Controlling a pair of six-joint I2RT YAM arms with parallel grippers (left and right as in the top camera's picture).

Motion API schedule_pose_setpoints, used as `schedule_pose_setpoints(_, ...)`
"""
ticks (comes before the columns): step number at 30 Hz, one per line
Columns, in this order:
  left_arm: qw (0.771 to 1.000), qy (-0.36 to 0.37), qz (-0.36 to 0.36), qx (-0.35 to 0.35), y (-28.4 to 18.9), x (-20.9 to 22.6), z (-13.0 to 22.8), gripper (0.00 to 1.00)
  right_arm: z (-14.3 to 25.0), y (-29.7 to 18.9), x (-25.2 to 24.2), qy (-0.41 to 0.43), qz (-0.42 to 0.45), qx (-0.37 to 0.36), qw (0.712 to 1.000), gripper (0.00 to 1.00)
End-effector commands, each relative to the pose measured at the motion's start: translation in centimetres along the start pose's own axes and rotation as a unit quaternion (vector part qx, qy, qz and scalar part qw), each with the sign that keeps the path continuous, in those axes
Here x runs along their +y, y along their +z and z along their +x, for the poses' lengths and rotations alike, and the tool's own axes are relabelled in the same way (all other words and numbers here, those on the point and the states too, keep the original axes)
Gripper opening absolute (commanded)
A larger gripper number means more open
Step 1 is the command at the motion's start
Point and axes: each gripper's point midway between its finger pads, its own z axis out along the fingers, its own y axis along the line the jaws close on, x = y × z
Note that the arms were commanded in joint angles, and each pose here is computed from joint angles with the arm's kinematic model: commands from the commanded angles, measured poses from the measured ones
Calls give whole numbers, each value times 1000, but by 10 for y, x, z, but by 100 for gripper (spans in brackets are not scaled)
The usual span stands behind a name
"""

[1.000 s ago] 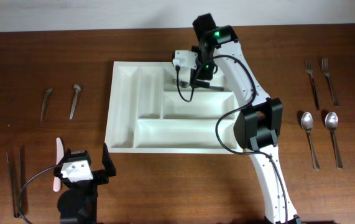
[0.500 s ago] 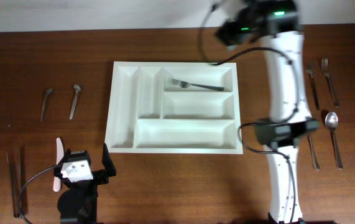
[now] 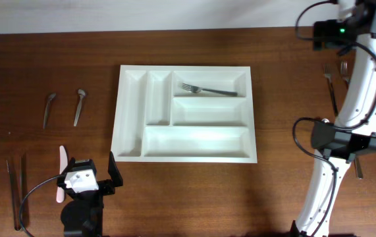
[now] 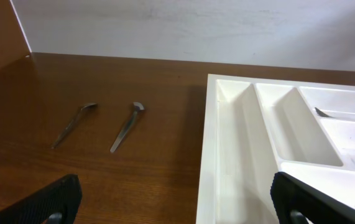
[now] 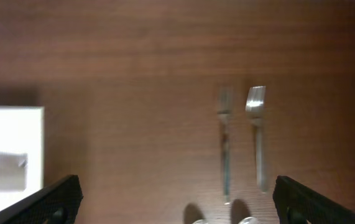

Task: Pack container
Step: 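Move the right gripper back over the remaining silver forks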

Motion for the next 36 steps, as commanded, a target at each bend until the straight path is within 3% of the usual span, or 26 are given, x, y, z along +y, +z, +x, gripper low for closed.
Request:
schedule_pose_setpoints(1, 1000, 6, 7, -2, 0, -2, 0, 99, 31, 36, -33, 14, 15, 69, 997, 99)
schedule_pose_setpoints(5, 1000, 6, 7, -2, 0, -2, 0, 99, 60, 65, -51, 30, 10, 128, 991, 99)
schedule_pose_setpoints(9, 1000, 6, 7, -2, 0, -2, 0, 99, 63, 77, -40, 40, -37, 132, 990, 99)
schedule_pose_setpoints(14, 1000, 6, 7, -2, 0, -2, 0, 99, 53, 103, -43, 27, -36, 109, 993, 98)
schedule_pose_setpoints(25, 1000, 6, 7, -2, 0, -2, 0, 99, 87, 158, -50, -9, -34, 157, 987, 99)
schedule_pose_setpoints(36, 1000, 6, 7, -2, 0, -2, 0, 99, 109, 168, -81, 11, -29, 172, 985, 99)
